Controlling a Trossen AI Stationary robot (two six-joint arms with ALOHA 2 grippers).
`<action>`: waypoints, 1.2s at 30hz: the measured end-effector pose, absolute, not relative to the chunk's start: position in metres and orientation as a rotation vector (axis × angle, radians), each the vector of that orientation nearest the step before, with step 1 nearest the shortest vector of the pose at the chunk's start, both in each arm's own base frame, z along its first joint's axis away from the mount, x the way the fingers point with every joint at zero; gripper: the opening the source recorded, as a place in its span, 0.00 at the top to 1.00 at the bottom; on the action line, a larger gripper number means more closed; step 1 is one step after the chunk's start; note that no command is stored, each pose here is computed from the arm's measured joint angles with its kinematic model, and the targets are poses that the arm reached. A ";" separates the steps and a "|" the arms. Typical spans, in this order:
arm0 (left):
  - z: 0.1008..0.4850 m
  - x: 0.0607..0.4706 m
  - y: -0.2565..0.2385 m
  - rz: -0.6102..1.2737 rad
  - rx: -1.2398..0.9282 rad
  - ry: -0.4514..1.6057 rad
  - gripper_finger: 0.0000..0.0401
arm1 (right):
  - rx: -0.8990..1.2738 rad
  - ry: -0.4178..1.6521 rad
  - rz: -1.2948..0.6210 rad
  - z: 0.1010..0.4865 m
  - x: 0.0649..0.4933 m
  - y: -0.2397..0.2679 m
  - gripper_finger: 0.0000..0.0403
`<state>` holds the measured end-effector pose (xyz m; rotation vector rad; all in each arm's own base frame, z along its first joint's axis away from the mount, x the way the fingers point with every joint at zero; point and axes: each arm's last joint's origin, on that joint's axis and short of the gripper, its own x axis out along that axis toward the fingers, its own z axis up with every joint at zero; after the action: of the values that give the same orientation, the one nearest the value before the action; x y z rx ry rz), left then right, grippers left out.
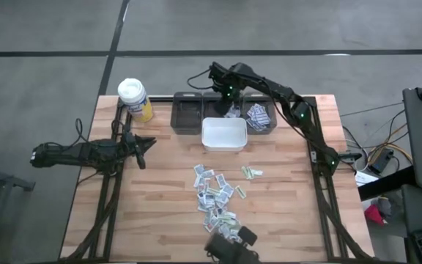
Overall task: Pick & Place First Aid Supplies
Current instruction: Put the alcohol pad into the middle black bin
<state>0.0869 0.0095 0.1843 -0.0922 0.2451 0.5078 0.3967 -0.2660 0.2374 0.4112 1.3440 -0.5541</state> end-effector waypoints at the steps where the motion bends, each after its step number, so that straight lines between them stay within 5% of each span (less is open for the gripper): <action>1: 0.184 0.087 0.009 0.508 -0.092 0.245 0.87 | 0.409 1.349 -0.550 0.244 0.395 -0.263 0.79; 18: 0.184 0.087 0.009 0.507 -0.088 0.247 0.87 | 0.128 1.215 -0.251 0.358 0.391 -0.126 0.86; 36: 0.184 0.088 0.007 0.433 -0.100 0.257 0.87 | 0.145 1.398 -0.133 0.325 0.404 0.023 0.96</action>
<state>0.0878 0.0075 0.1838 -0.0997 0.2568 0.4330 0.4037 0.0229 0.3252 0.1447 1.3984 -0.1333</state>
